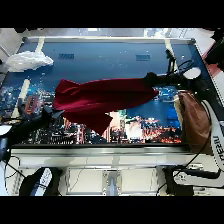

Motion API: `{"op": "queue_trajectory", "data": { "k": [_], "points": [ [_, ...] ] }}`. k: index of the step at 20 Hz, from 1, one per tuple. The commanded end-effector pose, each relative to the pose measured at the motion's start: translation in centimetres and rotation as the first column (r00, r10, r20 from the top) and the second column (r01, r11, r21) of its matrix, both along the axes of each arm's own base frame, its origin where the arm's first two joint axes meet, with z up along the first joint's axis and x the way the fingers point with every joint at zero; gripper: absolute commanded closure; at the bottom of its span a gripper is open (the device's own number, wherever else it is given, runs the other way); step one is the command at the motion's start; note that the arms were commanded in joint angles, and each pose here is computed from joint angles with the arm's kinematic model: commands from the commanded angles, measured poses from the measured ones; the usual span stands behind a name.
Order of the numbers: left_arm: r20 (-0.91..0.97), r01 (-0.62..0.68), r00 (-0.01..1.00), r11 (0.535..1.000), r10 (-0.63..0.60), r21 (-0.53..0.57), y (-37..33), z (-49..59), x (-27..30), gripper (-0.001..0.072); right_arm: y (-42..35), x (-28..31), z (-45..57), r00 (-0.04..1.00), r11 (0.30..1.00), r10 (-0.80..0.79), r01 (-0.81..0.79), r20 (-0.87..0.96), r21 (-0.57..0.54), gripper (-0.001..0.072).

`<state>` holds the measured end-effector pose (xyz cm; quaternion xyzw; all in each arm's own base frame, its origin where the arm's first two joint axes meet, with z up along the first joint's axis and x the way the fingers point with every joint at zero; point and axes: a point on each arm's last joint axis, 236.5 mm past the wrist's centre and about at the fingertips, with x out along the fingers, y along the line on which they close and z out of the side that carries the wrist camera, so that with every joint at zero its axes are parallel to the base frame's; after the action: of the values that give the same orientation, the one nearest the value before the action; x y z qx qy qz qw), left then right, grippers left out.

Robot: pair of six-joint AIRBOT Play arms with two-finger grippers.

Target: Fold the shirts.

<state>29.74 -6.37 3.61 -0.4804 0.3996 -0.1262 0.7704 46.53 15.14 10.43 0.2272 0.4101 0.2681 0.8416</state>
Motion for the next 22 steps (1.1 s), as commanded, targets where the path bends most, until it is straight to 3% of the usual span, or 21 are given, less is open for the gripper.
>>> {"op": "queue_trajectory", "data": {
  "k": [1, 3, 6, 8, 11, 12, 13, 14, 16, 17, 19, 22],
  "points": [
    [-0.13, 0.118, 0.986, 0.987, -0.104, 0.11, 0.9, -0.7, -6.7, 0.0694, 0.2, -1.0, 8.8, 0.984, 1.0, 0.012, -0.013, 0.176, 0.004, 0.07],
    [-0.183, 0.064, 0.983, 0.974, -0.024, 0.216, 3.5, -1.6, -7.3, 0.0693, 1.2, -1.0, 12.9, 0.96, 0.999, 0.042, -0.037, 0.276, -0.024, 0.07],
    [-0.134, -0.021, 0.989, 0.955, 0.063, 0.294, 6.3, -1.0, -5.2, 0.0694, -2.9, 3.4, 14.9, 0.911, 0.979, -0.116, 0.171, 0.396, -0.107, 0.0701],
    [-0.136, -0.044, 0.987, 0.954, 0.088, 0.296, 7.3, -1.1, -4.1, 0.0694, -5.8, 6.2, 10.5, 0.928, 0.959, -0.218, 0.261, 0.301, -0.112, 0.07],
    [-0.154, -0.04, 0.985, 0.972, 0.077, 0.233, 7.1, -1.6, -3.2, 0.0694, -5.9, 9.3, 1.4, 0.963, 0.961, -0.24, 0.255, 0.125, -0.112, 0.0693],
    [-0.158, -0.038, 0.985, 0.975, 0.074, 0.221, 7.0, -1.8, -2.9, 0.0693, -5.5, 10.2, -0.9, 0.963, 0.961, -0.252, 0.261, 0.09, -0.097, 0.0597],
    [-0.157, -0.038, 0.985, 0.976, 0.073, 0.215, 6.8, -1.9, -2.6, 0.0693, -5.1, 11.0, -2.9, 0.961, 0.959, -0.269, 0.273, 0.058, -0.073, 0.0345],
    [-0.154, -0.039, 0.985, 0.976, 0.073, 0.212, 6.7, -2.0, -2.3, 0.0693, -4.7, 11.6, -4.0, 0.958, 0.957, -0.286, 0.287, 0.028, -0.034, 0.0258],
    [-0.144, -0.043, 0.987, 0.975, 0.076, 0.22, 6.7, -2.0, -1.9, 0.0693, -5.2, 11.6, -3.9, 0.957, 0.957, -0.288, 0.289, 0.024, -0.03, 0.0259],
    [-0.141, -0.046, 0.987, 0.974, 0.079, 0.223, 6.8, -2.0, -1.8, 0.0692, -6.1, 11.1, -3.3, 0.962, 0.96, -0.271, 0.272, 0.029, -0.068, 0.026],
    [-0.139, -0.047, 0.987, 0.973, 0.08, 0.225, 6.8, -2.0, -1.8, 0.0692, -9.9, 7.6, -3.3, 0.98, 0.952, -0.198, 0.183, -0.035, -0.246, 0.0263],
    [-0.139, -0.048, 0.987, 0.973, 0.081, 0.225, 6.8, -2.0, -1.8, 0.0692, -17.3, -2.6, -6.2, 0.923, 0.876, -0.197, 0.015, -0.33, -0.482, 0.0263]
  ]
}}
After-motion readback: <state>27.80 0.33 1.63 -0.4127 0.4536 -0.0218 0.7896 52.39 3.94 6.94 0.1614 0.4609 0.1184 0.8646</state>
